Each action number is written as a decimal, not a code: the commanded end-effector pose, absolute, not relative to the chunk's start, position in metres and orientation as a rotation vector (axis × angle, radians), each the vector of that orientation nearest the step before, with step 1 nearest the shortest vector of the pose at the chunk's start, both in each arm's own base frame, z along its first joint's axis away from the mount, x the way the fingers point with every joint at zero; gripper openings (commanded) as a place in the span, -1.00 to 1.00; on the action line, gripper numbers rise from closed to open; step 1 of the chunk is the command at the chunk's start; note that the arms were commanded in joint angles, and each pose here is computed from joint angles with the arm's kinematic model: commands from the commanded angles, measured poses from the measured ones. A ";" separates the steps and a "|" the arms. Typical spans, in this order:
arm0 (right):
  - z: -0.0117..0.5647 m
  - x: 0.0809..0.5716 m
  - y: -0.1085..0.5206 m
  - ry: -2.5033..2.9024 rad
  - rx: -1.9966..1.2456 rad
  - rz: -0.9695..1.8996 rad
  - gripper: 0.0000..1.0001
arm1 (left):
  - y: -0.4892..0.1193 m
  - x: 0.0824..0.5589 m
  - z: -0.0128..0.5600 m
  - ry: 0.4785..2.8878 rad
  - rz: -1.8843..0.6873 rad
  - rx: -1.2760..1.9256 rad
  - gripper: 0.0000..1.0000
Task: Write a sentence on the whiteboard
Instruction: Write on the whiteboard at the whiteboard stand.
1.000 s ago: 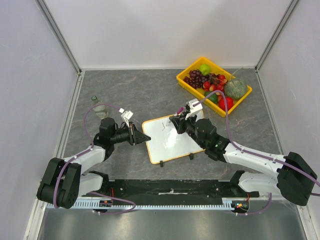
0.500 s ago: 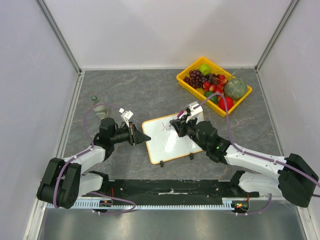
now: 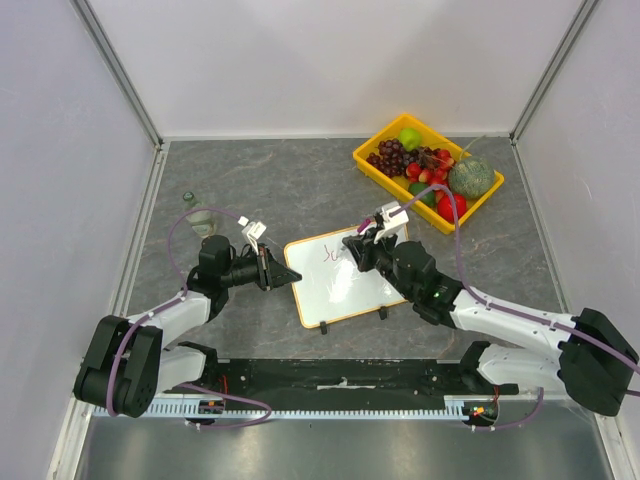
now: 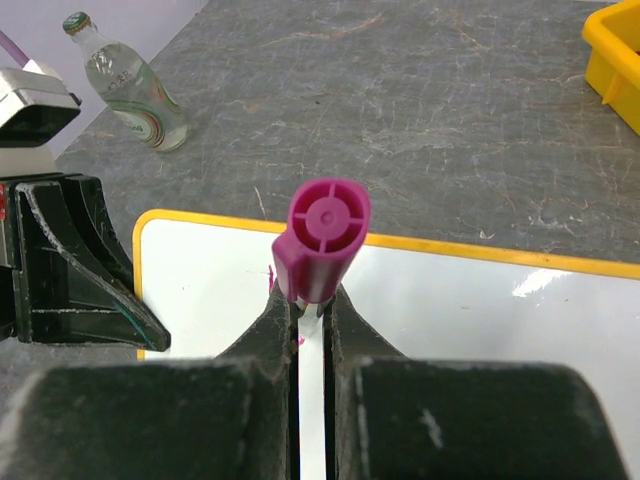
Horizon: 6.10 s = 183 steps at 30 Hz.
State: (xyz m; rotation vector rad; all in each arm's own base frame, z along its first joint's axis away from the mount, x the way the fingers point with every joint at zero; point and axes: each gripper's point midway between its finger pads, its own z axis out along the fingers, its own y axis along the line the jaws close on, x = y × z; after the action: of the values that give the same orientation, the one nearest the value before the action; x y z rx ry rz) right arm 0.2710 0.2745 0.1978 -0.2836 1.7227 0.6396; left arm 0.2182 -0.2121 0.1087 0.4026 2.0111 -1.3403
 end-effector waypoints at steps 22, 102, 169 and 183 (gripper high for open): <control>0.252 0.272 0.276 1.613 -0.209 0.743 -1.00 | -0.213 0.221 0.115 1.961 -1.323 0.447 -0.96; 0.192 0.282 0.247 1.742 -0.184 0.577 -1.00 | -0.213 0.221 0.114 1.962 -1.324 0.448 -0.96; 0.260 0.266 0.203 1.611 -0.150 0.714 -1.00 | -0.212 0.221 0.115 1.958 -1.320 0.448 -0.96; 0.261 0.265 0.206 1.606 -0.189 0.707 -1.00 | -0.212 0.221 0.115 1.958 -1.318 0.447 -0.96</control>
State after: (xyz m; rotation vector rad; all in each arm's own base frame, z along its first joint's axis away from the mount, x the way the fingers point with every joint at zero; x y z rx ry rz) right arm 0.2642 0.2033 0.2433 -0.1612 1.6542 0.6993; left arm 0.2169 -0.2126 0.1091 0.4091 2.0100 -1.3482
